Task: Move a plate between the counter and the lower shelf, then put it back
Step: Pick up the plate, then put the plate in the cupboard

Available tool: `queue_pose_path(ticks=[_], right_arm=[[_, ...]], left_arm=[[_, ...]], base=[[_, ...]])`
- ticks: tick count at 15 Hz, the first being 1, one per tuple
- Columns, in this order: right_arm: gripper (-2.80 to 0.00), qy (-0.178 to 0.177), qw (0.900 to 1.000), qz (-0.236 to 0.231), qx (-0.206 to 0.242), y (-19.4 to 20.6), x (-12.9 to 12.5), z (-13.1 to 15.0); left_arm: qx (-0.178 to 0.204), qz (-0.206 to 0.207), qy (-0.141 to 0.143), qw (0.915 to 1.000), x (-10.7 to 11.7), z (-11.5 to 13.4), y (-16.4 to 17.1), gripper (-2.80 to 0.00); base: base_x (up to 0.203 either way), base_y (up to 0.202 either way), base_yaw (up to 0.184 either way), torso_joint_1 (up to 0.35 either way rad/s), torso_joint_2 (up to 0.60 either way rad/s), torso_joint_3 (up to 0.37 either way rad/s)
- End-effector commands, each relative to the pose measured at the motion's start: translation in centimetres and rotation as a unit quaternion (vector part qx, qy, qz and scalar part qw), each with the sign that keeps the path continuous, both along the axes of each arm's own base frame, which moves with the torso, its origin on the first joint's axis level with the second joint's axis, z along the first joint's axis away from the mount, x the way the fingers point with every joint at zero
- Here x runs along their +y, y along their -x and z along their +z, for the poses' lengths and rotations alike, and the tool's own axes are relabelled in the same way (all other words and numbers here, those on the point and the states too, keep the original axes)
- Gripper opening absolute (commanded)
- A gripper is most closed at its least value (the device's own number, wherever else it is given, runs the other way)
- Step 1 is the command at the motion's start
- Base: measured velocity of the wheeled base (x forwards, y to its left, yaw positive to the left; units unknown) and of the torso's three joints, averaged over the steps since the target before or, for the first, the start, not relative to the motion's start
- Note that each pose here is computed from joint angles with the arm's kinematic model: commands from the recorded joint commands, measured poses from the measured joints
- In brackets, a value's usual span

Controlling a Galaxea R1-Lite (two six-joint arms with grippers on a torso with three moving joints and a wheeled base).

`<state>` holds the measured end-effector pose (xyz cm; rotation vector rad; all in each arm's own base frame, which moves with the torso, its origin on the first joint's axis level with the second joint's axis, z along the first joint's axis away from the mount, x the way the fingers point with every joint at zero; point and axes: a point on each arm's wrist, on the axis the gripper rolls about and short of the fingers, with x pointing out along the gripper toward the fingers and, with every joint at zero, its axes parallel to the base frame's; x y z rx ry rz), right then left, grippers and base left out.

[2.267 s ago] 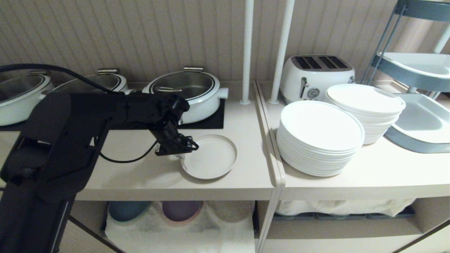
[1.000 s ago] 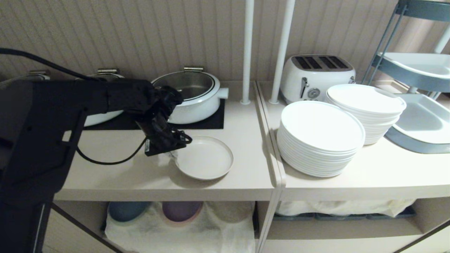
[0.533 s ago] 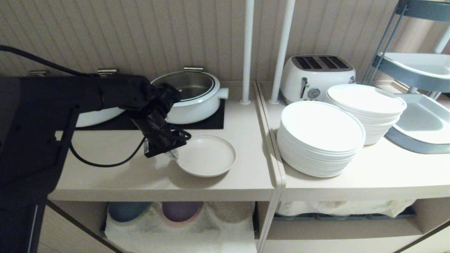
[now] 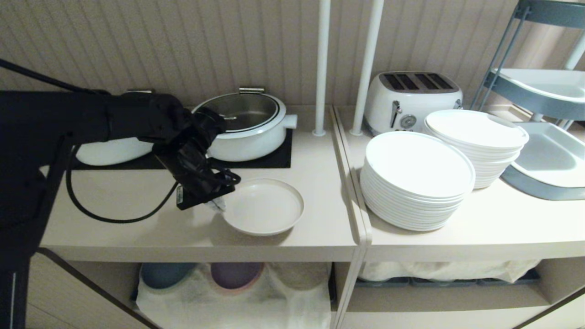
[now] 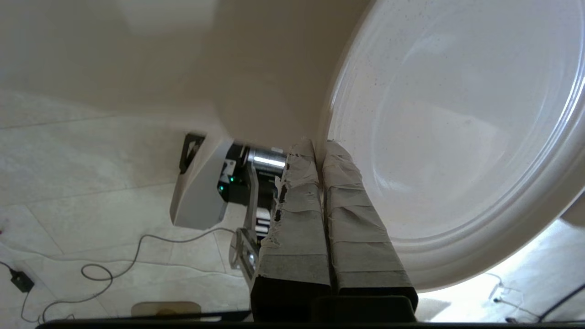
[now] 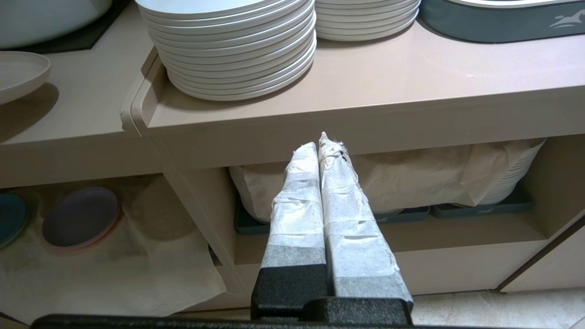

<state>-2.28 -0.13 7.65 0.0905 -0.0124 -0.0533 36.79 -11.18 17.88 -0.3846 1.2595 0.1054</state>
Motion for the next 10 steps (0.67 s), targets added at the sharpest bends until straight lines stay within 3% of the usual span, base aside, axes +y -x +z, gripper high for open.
queue_pose_path(ticks=[1, 10], right_arm=[[-2.80, 0.000, 1.000, 0.000, 0.000, 0.0, 0.0, 0.0], [-2.80, 0.000, 1.000, 0.000, 0.000, 0.0, 0.0, 0.0]], left_arm=[[-0.008, 0.003, 0.004, 1.0000, 0.7, 1.6, 1.7, -2.80], [0.011, -0.007, -0.002, 0.9999, 2.7, 2.7, 9.4, -2.80]], base=[[0.000, 0.000, 0.000, 0.000, 0.00, 0.000], [0.000, 0.000, 0.000, 0.000, 0.00, 0.000]])
